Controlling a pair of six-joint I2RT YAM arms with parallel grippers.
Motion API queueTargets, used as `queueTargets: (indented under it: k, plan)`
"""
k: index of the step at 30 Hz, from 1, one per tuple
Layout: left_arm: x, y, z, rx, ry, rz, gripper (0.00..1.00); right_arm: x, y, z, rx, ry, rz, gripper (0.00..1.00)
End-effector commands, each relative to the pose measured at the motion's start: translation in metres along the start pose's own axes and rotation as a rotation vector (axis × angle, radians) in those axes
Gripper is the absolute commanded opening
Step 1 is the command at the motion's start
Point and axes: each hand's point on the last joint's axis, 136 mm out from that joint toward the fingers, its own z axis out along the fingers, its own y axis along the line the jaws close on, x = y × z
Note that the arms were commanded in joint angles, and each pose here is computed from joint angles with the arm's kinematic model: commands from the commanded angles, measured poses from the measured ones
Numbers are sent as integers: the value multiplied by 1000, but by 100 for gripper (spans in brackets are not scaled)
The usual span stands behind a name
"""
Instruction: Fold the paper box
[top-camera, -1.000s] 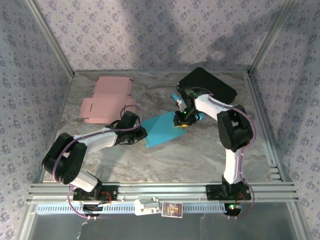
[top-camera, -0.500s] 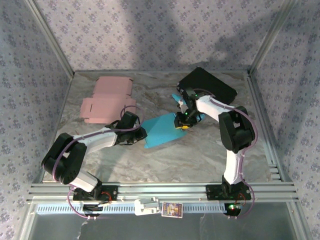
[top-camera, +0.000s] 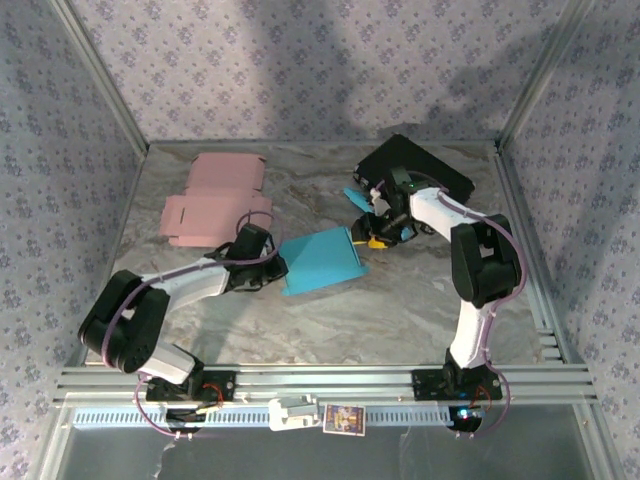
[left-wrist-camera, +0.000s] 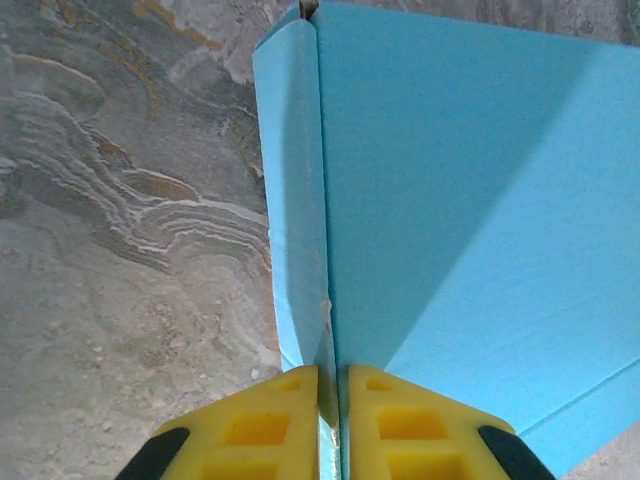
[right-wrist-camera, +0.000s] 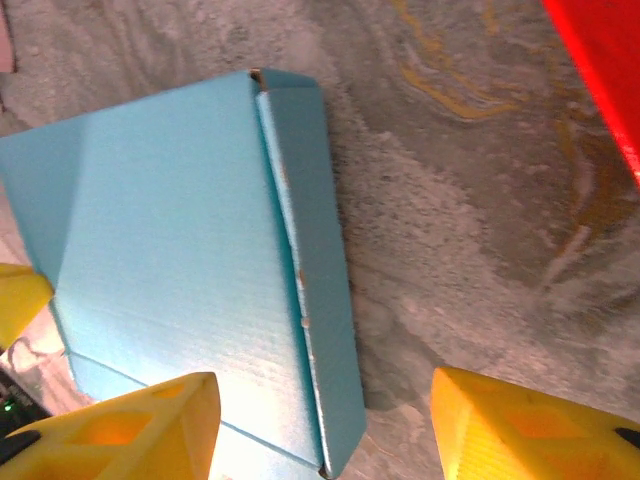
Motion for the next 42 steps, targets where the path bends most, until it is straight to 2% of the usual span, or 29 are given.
queueTargets:
  k: [1, 21, 26, 32, 35, 42]
  plan:
    - [20, 41, 3, -107, 55, -9, 13, 7, 5, 10, -69, 38, -7, 61]
    - [28, 79, 3, -71, 76, -104, 7, 30, 36, 41, -301, 153, -36, 70]
    - [28, 81, 3, -77, 83, -108, 7, 27, 59, 39, -416, 153, -31, 70]
    - [24, 79, 4, -65, 77, -117, 7, 25, 83, 37, -491, 144, -16, 64]
    - [17, 73, 1, -45, 58, -117, 10, 21, 91, 34, -501, 126, 10, 60]
    - [-20, 39, -34, -2, -64, -84, 30, 15, 99, 21, -521, 125, 157, 49]
